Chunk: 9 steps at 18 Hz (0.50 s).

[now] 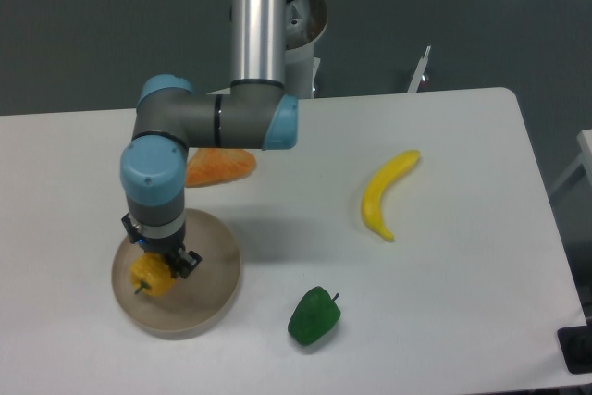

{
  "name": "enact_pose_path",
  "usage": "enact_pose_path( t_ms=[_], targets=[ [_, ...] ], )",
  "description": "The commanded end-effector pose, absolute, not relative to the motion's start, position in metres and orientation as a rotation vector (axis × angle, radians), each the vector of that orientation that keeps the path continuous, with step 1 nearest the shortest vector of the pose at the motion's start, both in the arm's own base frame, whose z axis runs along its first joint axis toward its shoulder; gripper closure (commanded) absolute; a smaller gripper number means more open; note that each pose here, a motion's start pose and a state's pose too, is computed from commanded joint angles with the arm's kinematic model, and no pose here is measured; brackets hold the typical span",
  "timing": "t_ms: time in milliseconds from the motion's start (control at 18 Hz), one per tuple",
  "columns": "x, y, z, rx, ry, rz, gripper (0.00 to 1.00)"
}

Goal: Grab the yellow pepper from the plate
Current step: 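Lower the gripper and close it around the yellow pepper, then lift the yellow pepper off the plate and carry it aside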

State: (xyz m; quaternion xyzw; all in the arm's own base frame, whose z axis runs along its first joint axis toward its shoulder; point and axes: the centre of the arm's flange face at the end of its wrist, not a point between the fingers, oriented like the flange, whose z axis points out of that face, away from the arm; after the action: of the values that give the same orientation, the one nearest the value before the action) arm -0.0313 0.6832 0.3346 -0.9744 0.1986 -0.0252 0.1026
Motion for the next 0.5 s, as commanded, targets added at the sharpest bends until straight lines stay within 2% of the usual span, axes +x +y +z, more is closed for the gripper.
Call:
enact_pose_path(
  t_ms=[167, 500],
  targets=[
    [-0.074, 0.665, 0.375, -2.827, 0.586, -0.011, 1.0],
    [-0.161, 0.622, 0.408, -2.873, 0.694, 0.05, 1.0]
  ],
)
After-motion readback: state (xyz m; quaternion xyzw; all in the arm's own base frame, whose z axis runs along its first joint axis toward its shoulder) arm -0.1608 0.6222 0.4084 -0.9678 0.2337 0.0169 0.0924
